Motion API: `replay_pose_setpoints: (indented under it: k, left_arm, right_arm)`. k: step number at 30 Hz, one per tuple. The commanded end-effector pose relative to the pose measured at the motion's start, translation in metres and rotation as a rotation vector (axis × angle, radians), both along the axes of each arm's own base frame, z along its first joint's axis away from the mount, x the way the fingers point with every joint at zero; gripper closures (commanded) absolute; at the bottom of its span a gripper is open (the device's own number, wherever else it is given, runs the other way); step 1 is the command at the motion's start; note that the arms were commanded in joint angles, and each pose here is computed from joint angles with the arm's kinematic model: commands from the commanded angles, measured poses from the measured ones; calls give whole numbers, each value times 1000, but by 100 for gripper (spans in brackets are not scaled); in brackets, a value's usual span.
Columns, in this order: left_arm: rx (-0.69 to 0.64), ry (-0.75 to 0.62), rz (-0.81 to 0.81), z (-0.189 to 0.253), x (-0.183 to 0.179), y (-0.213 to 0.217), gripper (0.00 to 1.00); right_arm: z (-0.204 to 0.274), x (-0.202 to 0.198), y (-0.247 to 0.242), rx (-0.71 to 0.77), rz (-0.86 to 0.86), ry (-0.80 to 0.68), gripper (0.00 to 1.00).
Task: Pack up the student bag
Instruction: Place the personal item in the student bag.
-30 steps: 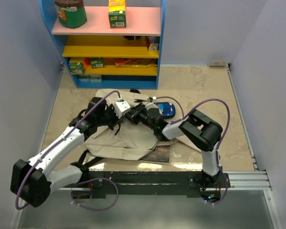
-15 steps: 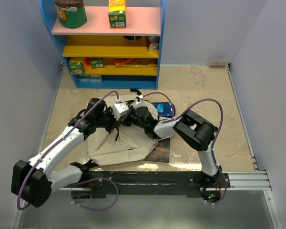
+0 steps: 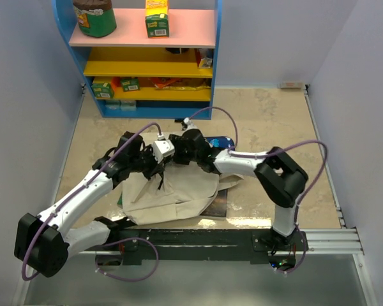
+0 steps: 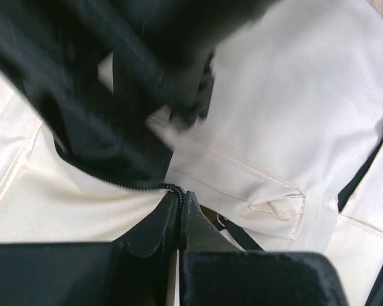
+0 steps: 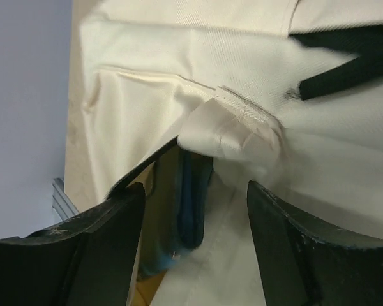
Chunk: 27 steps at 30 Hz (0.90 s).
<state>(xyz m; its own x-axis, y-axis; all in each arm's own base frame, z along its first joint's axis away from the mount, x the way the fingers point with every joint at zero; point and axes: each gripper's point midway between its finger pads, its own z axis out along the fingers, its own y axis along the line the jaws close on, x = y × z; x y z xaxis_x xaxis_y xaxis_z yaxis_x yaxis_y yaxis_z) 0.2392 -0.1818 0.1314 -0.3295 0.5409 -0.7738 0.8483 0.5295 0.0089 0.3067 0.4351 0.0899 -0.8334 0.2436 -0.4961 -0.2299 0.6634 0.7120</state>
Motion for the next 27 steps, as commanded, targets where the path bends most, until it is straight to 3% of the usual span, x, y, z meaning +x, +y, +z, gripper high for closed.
replay_pose_setpoints:
  k: [1,6,9,12,13,16,27]
  left_arm:
    - [-96,-101,-60,25,9,-18,100]
    - [-91,-96,-60,22,11,-17,94]
    - [-86,-95,-65,23,11,-17,94]
    - [-96,-91,-66,26,10,-18,99]
    - [-102,-90,-67,28,10,-19,99]
    - [-106,-94,-65,31,11,-19,100]
    - [-118,-84,-66,32,11,-21,100]
  right_arm:
    - [91,16,-36,71,-45,-185,30]
    - [83,2,-55,63,-61,-180,30]
    - [67,-10,-57,75,-72,-145,37]
    - [43,-11,-51,28,-92,-93,53]
    - [39,-11,-49,23,-98,-92,68]
    - [34,-4,-47,10,-137,-81,100]
    - [35,3,-22,18,-139,-79,100]
